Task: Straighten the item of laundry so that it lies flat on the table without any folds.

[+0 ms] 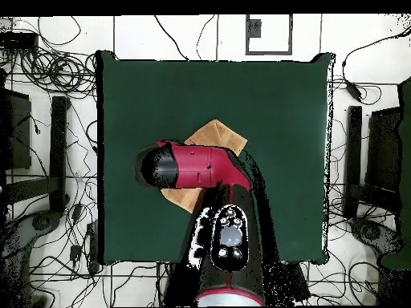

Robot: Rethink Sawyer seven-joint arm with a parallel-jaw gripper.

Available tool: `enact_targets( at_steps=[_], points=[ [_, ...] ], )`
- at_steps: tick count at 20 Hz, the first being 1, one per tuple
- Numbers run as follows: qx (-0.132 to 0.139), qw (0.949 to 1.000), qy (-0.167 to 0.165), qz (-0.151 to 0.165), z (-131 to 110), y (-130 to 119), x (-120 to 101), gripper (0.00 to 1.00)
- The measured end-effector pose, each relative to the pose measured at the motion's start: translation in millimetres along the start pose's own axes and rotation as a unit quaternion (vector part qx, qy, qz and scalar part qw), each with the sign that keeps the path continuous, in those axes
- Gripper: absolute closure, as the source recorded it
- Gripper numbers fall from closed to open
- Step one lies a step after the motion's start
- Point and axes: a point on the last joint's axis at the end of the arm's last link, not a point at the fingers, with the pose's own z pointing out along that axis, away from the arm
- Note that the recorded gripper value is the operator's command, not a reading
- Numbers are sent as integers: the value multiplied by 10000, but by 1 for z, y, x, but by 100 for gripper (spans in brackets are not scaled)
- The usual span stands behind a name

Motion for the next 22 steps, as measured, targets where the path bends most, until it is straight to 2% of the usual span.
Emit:
enact_targets(
  at_steps=[4,9,22],
  points=[
    [8,9999,-96,109,-11,-22,-10,100],
    [1,9998,-150,100,-14,-46,-10,100],
    [38,9981,-224,-565,9,-83,29,100]
  ],
)
